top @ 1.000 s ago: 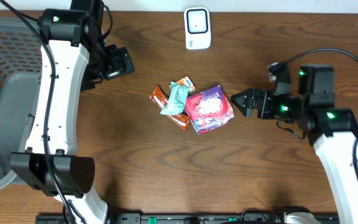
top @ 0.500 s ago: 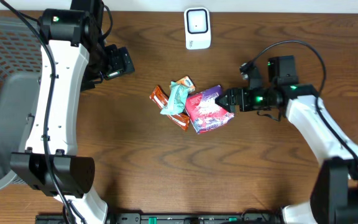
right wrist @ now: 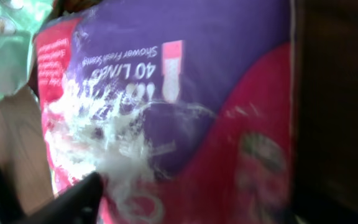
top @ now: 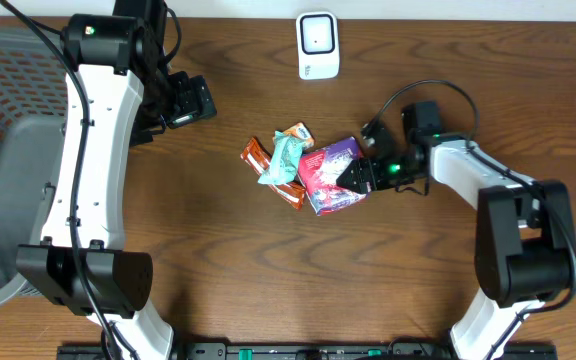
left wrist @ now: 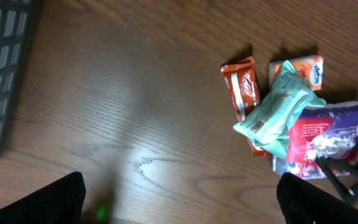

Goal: Scan the item barcode

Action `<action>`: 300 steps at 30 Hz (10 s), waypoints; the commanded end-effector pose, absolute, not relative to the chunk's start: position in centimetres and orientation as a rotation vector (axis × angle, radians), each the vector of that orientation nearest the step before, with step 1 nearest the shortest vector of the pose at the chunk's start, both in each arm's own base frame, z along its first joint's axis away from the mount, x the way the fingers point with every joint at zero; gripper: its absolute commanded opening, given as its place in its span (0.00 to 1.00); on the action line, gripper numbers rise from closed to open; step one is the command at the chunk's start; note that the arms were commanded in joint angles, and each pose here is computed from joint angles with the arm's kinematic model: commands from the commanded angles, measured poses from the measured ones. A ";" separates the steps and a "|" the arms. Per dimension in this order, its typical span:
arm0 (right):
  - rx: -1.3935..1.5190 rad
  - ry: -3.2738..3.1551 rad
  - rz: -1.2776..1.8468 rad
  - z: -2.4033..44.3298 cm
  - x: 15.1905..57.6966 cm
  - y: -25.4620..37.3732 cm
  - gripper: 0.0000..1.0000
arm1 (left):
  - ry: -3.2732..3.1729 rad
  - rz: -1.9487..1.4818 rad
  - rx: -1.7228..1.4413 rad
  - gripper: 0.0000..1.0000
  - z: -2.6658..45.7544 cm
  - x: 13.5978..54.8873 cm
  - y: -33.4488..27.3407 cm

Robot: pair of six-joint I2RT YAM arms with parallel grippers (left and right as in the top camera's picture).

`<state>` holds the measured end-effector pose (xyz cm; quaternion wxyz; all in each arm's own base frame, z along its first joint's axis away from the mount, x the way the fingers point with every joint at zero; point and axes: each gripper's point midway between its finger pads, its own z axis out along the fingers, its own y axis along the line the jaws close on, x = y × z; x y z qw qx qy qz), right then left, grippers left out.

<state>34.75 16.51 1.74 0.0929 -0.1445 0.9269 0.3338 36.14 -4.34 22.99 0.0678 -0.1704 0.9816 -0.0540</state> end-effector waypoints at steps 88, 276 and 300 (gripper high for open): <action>-0.502 2.808 -0.225 11.2 32.7 22.8 0.99 | 2.966 -0.150 -0.524 0.98 22.7 36.2 -4.1; 0.519 1.887 1.011 20.4 60.4 16.2 0.01 | 2.966 -0.150 -0.524 0.98 22.7 36.2 -4.1; 1.377 2.185 -0.003 11.4 41.8 -25.9 0.09 | 2.966 -0.150 -0.524 0.98 22.7 36.2 -4.1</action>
